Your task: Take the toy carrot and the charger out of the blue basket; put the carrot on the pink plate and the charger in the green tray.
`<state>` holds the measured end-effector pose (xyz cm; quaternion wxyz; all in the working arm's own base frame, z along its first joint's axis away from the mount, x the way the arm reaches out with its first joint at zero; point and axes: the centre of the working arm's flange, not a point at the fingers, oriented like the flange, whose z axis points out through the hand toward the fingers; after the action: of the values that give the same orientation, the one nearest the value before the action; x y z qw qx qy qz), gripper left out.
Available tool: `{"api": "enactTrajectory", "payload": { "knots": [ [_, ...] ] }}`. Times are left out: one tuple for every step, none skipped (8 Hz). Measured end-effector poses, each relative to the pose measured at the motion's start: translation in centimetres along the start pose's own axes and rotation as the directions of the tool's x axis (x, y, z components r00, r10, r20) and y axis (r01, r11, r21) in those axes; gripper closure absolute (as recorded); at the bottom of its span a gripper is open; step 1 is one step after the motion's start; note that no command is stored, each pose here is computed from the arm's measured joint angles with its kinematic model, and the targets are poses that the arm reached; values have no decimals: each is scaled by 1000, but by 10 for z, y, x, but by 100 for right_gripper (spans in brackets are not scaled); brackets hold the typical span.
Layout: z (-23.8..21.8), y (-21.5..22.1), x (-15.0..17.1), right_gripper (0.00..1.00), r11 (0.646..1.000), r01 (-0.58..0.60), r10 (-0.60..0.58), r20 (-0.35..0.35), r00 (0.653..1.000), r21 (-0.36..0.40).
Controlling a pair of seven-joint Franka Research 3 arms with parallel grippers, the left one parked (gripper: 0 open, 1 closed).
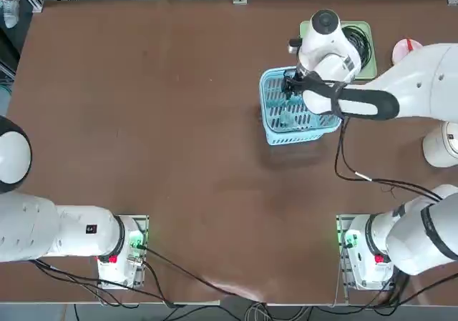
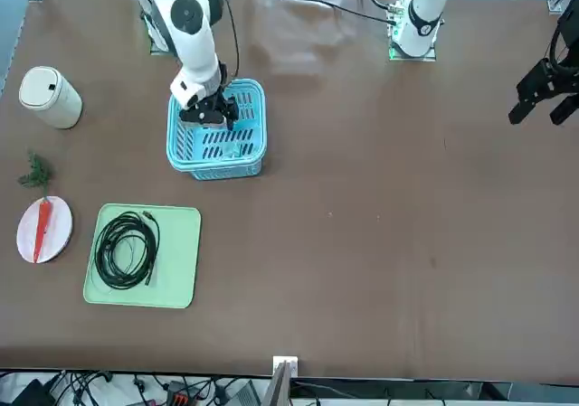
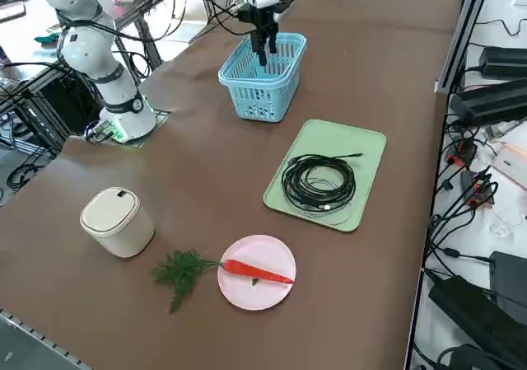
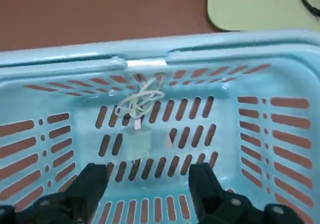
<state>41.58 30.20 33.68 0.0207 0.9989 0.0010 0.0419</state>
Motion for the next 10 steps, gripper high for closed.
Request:
{"api": "enactTrajectory", "payload": {
  "knots": [
    [4,-2,2,0,1000,22,-22,2,1000,0],
    [8,-3,3,0,999,46,-46,7,999,-2],
    [11,-3,4,0,998,70,-70,10,997,-2],
    [15,-5,6,0,996,93,-93,8,996,1],
    [17,-7,10,0,993,115,-115,5,993,5],
    [19,-12,17,0,991,135,-135,1,991,9],
    [21,-16,24,0,989,146,-146,-1,989,12],
    [24,-17,29,0,987,159,-159,1,987,12],
    [28,-16,32,0,985,170,-170,5,985,10],
    [31,-12,35,0,985,171,-171,10,985,8]
  ]
}}
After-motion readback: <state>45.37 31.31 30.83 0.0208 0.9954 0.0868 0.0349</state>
